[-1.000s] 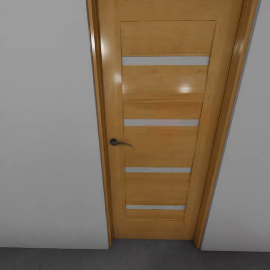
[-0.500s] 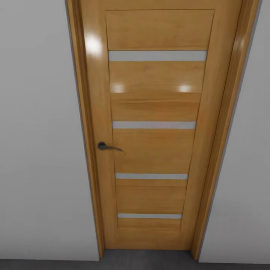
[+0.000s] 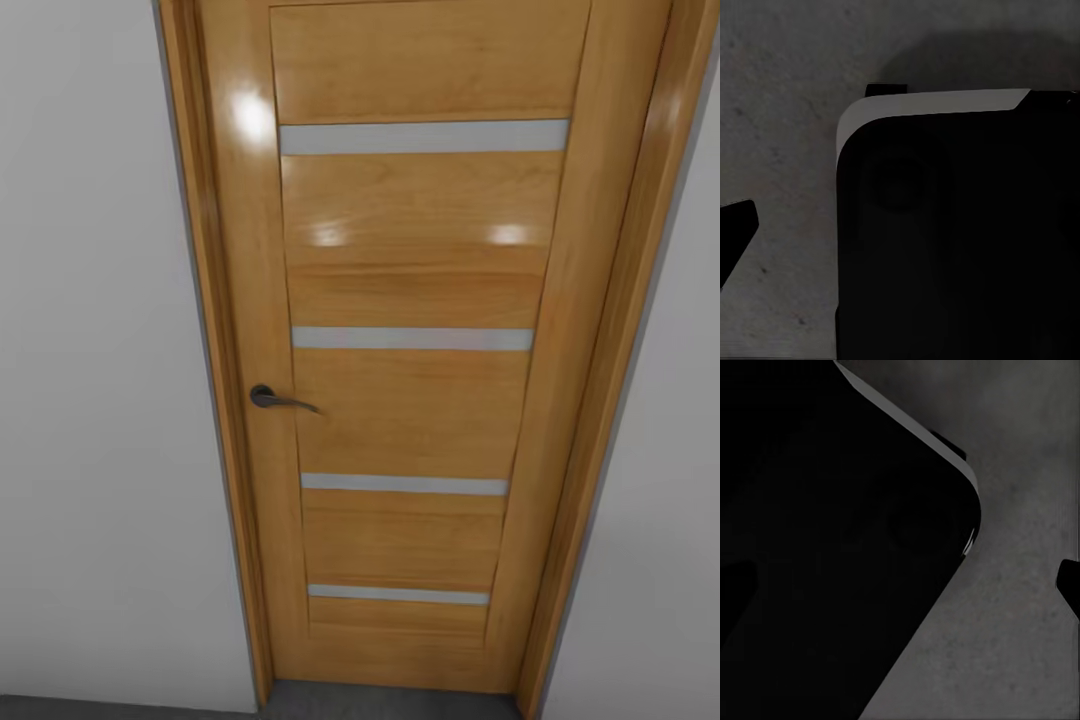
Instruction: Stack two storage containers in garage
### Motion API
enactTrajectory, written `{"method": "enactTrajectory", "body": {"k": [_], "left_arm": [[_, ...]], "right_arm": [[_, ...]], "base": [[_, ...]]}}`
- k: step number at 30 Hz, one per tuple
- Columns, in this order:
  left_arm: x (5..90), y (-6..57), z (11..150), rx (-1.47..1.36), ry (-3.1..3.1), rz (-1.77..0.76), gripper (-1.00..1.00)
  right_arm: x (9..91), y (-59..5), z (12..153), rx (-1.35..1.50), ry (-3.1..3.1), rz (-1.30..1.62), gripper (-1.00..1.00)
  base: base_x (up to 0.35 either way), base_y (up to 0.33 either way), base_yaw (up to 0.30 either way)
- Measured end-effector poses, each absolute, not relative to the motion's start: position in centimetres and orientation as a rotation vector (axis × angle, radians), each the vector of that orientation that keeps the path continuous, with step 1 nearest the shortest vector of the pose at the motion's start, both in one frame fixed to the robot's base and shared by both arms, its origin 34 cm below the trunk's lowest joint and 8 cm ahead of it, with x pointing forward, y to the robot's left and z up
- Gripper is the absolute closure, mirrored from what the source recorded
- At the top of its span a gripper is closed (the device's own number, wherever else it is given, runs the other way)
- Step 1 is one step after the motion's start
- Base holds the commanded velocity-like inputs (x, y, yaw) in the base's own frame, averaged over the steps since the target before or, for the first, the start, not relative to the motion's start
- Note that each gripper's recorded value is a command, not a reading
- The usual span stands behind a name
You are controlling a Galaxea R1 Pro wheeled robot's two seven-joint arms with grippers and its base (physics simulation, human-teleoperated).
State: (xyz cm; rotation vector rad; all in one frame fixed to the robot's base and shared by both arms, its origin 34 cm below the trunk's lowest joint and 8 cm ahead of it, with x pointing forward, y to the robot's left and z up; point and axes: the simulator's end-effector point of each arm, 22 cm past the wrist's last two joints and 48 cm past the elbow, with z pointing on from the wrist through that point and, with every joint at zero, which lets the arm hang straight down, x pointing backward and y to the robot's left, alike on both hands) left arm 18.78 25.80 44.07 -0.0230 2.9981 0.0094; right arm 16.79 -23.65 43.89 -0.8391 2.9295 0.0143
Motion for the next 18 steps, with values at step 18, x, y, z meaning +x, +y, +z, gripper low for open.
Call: {"method": "enactTrajectory", "body": {"k": [18], "left_arm": [[18.78, 25.77, 44.08, -0.020, 2.998, 0.008, -1.00]], "right_arm": [[16.79, -23.65, 43.89, -0.840, 2.929, 0.015, -1.00]], "base": [[0.034, -0.078, 0.064]]}}
